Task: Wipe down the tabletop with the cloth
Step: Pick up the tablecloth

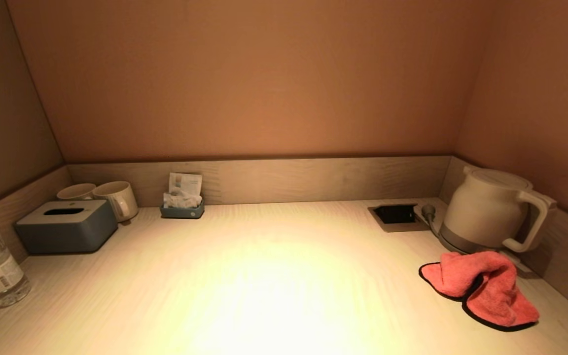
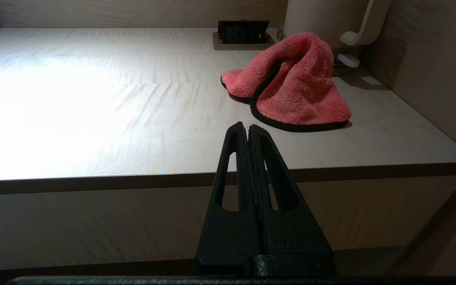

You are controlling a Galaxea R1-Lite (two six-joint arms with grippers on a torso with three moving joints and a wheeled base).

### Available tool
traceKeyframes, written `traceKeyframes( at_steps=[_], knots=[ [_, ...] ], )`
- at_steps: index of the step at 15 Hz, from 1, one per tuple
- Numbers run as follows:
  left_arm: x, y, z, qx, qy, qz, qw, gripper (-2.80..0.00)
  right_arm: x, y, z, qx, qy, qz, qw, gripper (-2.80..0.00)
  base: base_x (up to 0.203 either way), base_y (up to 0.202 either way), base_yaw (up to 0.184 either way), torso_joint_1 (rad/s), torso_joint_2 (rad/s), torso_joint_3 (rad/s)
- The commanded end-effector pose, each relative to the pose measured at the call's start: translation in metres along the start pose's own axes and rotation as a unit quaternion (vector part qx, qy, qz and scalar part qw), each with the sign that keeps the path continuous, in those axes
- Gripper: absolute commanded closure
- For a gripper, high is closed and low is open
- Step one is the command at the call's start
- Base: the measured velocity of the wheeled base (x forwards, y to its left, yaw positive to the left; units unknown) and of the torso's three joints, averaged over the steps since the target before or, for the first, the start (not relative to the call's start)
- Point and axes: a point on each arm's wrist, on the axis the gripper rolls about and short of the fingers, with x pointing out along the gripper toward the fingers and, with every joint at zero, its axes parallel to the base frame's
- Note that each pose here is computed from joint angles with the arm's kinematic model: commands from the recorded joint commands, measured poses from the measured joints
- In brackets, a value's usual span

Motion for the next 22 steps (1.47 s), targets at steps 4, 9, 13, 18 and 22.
traceKeyframes(
  at_steps=[4,9,13,18,22],
  knots=[
    [0.0,0.0,0.0,0.0,0.0,0.0,1.0,0.0,0.0,0.0,0.0,-0.003,-0.001,0.001,1.0,0.0,0.0,0.0,0.0,0.0,0.0,0.0],
    [0.0,0.0,0.0,0.001,-0.001,0.0,1.0,0.0,0.0,0.0,0.0,-0.003,-0.001,0.0,1.0,0.0,0.0,0.0,0.0,0.0,0.0,0.0],
    [0.0,0.0,0.0,0.0,0.0,-0.001,1.0,0.0,0.0,0.0,0.001,-0.007,-0.001,-0.002,1.0,0.0,0.0,0.0,0.0,0.0,0.0,0.0],
    [0.0,0.0,0.0,0.0,0.0,0.0,1.0,0.0,0.0,0.0,0.0,-0.006,0.0,-0.001,1.0,0.0,0.0,0.0,0.0,0.0,0.0,0.0],
    [0.0,0.0,0.0,0.0,-0.001,0.0,1.0,0.0,-0.013,-0.001,0.034,-0.006,-0.034,-0.003,0.999,0.0,0.0,0.0,0.0,0.0,0.0,0.0]
  ],
)
